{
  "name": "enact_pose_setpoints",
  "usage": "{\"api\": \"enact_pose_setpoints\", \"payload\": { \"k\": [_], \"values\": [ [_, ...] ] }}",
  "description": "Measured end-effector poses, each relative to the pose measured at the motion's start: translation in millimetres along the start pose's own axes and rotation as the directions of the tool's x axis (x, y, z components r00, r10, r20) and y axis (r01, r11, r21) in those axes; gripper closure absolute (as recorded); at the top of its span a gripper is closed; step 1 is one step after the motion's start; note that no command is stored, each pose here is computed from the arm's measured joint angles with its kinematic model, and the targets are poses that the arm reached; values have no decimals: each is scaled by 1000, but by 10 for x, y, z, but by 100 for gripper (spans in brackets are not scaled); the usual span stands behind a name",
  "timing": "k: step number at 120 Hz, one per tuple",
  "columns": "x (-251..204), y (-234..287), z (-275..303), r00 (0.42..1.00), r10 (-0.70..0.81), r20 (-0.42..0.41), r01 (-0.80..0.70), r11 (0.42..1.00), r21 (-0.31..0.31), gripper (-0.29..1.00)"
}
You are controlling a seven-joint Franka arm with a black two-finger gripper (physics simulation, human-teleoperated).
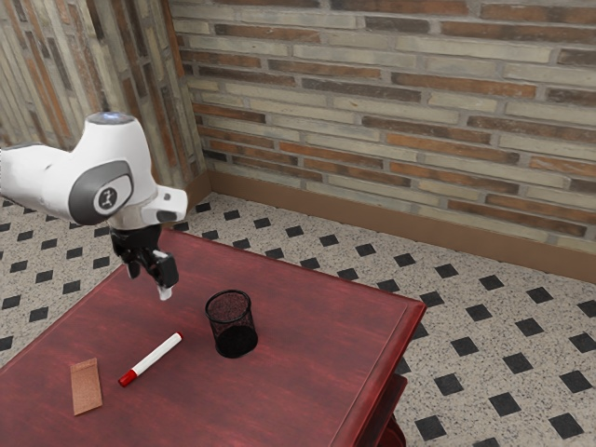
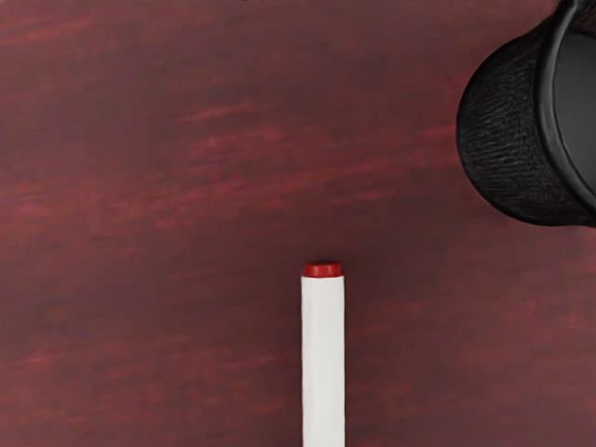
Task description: Put the marker into the pen holder.
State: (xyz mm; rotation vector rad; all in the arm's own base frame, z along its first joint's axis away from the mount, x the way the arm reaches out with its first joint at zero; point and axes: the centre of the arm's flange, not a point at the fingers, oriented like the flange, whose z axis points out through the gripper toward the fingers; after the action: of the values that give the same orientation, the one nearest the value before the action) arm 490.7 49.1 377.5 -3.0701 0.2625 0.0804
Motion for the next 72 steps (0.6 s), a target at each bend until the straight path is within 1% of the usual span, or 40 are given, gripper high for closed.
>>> {"api": "enact_pose_setpoints", "payload": {
  "k": [6,21,32,47,72],
  "values": [
    [54,-15,155,1000,-31,-2,31,1000,0,4],
    [142,-26,400,995,-95,-10,95,995,1,27],
    [188,-29,596,992,-126,3,126,992,0,36],
    [203,-51,746,988,-152,8,152,988,1,43],
    [135,27,942,990,-134,34,134,991,-1,46]
  ]
}}
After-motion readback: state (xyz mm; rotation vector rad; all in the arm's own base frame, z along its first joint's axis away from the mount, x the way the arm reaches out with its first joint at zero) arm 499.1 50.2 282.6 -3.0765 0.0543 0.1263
